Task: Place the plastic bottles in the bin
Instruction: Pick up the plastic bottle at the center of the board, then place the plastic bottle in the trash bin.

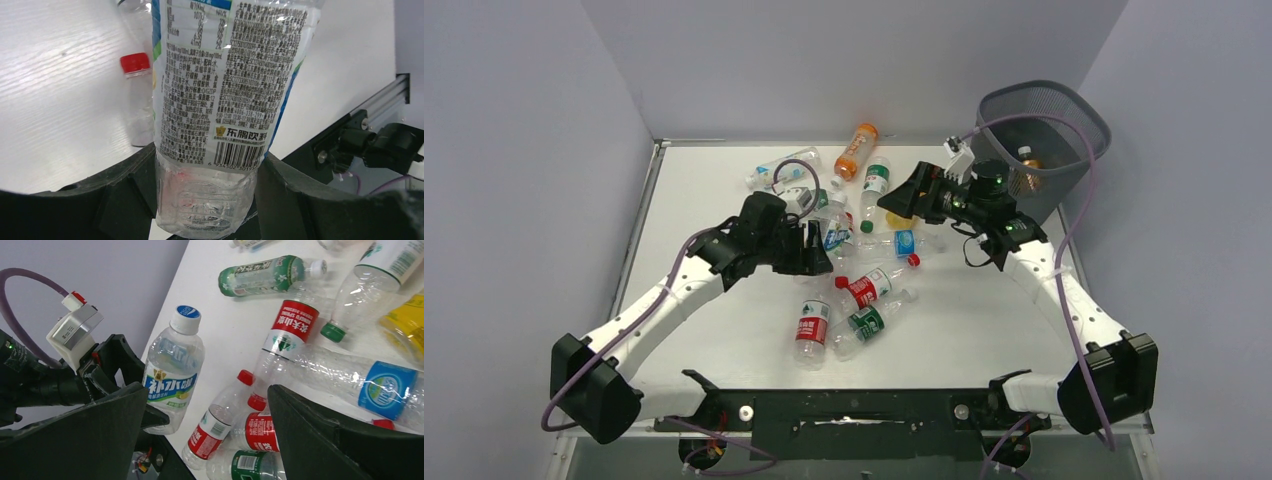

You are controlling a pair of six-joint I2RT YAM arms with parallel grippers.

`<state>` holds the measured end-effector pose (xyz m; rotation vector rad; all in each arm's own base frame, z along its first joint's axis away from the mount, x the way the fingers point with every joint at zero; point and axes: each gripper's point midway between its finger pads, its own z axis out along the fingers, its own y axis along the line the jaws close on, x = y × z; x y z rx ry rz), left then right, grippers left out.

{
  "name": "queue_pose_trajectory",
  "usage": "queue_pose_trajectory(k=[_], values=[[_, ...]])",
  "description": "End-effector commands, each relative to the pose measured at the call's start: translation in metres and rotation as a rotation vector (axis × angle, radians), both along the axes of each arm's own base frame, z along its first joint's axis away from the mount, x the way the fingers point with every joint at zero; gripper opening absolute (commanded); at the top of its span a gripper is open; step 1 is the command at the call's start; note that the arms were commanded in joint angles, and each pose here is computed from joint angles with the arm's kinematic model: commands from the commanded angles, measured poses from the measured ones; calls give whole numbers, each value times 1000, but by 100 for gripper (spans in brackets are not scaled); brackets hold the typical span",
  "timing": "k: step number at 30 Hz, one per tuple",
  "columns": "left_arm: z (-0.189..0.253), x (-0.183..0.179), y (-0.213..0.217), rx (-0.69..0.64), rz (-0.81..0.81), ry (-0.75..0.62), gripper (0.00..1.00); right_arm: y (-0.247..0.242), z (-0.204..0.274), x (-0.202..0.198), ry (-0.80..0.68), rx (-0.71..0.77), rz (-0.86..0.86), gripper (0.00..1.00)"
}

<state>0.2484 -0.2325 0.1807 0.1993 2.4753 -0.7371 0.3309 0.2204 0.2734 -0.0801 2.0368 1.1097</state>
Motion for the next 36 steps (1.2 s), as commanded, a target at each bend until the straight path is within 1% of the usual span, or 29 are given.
queue_pose_trajectory(k=[1, 8, 19, 26, 30, 36], values=[[50, -2, -30, -163, -99, -147, 49, 22, 21, -1, -55, 78, 64, 95], [54, -19, -56, -178, -165, -175, 49, 41, 19, 0, -44, 74, 89, 95], [35, -17, -60, -57, -152, -189, 49, 63, 15, -7, -32, 56, 130, 98], [28, -12, -60, 11, -138, -214, 49, 71, -2, -15, 15, 17, 154, 97], [27, -10, -59, 31, -127, -231, 48, 72, -14, -17, 48, -7, 163, 96], [38, -6, -54, 31, -98, -279, 49, 77, -28, -18, 91, -29, 192, 89]])
